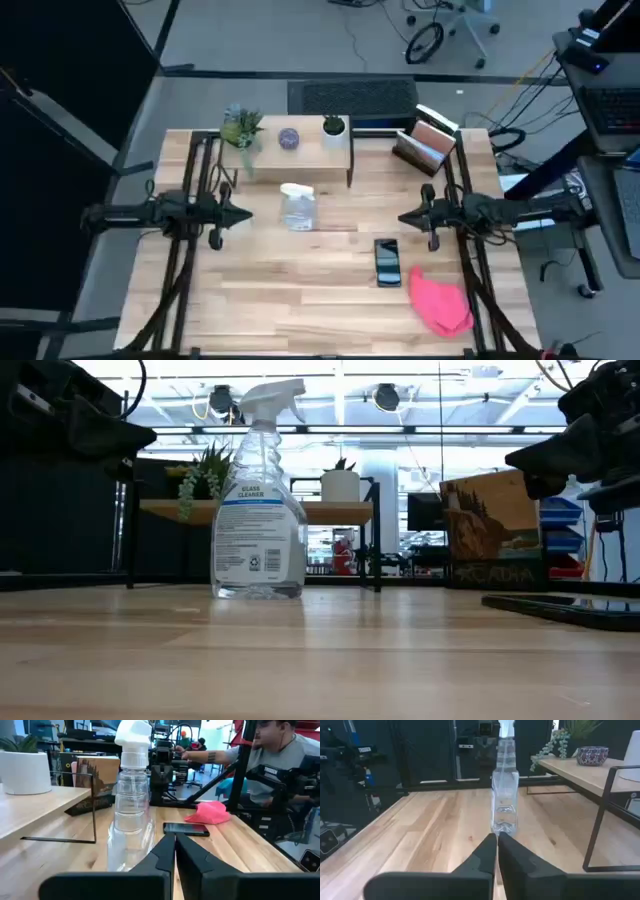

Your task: Apply microfiber cloth

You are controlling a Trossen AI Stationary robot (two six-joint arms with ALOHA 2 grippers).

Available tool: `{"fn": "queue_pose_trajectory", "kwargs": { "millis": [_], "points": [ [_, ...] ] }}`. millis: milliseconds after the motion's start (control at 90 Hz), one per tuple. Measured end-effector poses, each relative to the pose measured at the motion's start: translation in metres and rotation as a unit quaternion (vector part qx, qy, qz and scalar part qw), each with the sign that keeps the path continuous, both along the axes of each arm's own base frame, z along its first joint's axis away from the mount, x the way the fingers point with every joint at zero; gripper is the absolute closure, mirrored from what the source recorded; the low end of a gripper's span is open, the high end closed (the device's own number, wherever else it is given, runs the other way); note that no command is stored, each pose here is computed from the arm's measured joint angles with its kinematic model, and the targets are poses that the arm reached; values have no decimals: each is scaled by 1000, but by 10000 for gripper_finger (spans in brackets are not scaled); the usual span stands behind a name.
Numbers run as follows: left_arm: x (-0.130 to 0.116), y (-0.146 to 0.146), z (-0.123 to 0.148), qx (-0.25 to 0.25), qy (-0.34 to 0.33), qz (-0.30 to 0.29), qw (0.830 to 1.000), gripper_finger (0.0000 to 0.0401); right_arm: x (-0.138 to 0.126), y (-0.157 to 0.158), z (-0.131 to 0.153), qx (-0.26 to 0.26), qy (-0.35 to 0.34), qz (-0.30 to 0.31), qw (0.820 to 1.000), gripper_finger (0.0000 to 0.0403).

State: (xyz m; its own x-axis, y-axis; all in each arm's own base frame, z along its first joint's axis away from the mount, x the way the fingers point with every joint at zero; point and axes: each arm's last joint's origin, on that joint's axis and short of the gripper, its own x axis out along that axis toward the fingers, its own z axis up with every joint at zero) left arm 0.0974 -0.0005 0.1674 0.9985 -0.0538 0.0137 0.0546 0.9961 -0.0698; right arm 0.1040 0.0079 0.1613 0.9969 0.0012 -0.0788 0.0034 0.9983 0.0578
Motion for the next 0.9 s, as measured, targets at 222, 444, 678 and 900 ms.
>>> {"fn": "queue_pose_trajectory", "kwargs": {
  "millis": [222, 444, 678, 900],
  "points": [
    [0, 0, 0, 0, 0, 0, 1000, 401, 0, 0, 0, 0, 0, 0, 1000, 403],
    [0, 0, 0, 0, 0, 0, 1000, 401, 0, 0, 0, 0, 0, 0, 1000, 403],
    [0, 0, 0, 0, 0, 0, 1000, 401, 0, 0, 0, 0, 0, 0, 1000, 403],
    [0, 0, 0, 0, 0, 0, 1000, 401, 0, 0, 0, 0, 0, 0, 1000, 403]
  ]
}}
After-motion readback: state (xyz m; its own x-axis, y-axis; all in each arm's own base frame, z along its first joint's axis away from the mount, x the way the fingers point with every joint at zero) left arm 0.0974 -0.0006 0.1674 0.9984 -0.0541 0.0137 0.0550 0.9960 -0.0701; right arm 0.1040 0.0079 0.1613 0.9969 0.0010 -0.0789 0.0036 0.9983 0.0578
